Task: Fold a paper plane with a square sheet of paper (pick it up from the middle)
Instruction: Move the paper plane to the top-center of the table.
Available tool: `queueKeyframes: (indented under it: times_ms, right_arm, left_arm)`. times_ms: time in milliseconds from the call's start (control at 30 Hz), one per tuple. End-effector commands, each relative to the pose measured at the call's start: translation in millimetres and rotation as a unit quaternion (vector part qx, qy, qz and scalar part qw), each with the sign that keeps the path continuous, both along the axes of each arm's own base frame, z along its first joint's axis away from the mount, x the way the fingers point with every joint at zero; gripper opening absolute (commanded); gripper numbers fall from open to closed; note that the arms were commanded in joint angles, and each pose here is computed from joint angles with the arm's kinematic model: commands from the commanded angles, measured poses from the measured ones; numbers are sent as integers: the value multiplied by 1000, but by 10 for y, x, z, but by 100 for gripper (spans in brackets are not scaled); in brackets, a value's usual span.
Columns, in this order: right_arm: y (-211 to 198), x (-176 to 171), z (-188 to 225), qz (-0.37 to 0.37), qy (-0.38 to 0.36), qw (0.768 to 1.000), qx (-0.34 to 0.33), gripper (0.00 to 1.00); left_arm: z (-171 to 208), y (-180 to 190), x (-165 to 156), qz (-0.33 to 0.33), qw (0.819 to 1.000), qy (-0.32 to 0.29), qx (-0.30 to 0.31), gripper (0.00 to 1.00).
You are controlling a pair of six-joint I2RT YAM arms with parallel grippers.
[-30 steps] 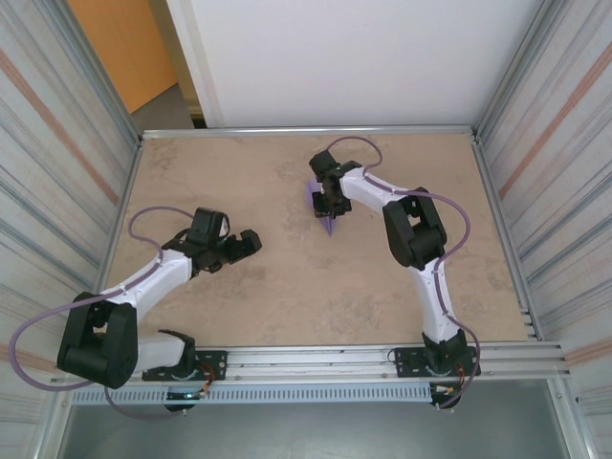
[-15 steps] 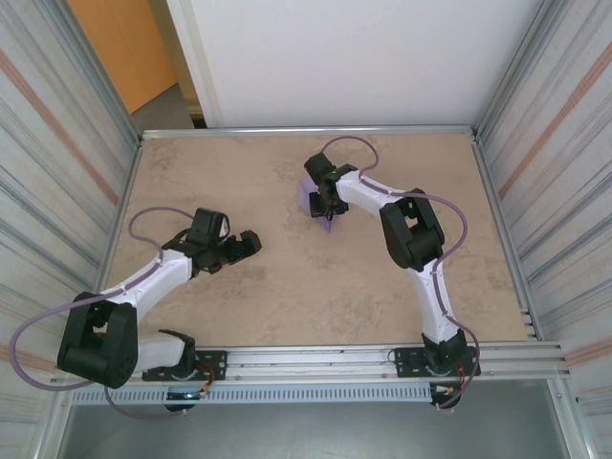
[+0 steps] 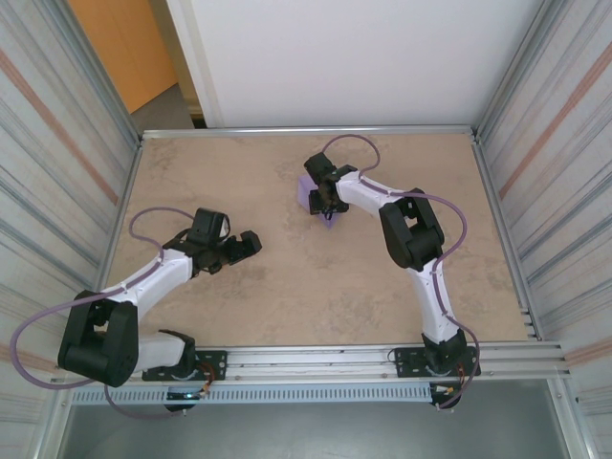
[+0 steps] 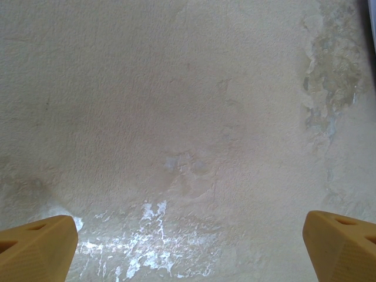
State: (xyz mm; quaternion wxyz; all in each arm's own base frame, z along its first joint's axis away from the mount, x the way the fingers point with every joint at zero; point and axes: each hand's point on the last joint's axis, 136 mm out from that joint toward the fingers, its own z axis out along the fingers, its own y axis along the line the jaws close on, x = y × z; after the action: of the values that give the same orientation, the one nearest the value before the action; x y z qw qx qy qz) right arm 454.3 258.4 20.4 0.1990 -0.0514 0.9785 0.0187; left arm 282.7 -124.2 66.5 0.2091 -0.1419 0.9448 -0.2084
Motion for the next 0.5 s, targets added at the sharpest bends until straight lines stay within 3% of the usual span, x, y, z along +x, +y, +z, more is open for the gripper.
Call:
queueKeyframes:
  times_ms: [0,167,467]
  right_arm:
    - [-249,-218,-508,-10,68,997,-47,59]
    - [-235,-115,-355,-14,53,998,-38,59]
    - [-135,110,456,-16,-16,1000,20,59]
  left_arm:
    - [-2,19,14,-1,1000,1,5,99]
    - [51,8,46,-2,1000,-4,4,99]
    - [347,-25,204,-7,999,-38,4,99]
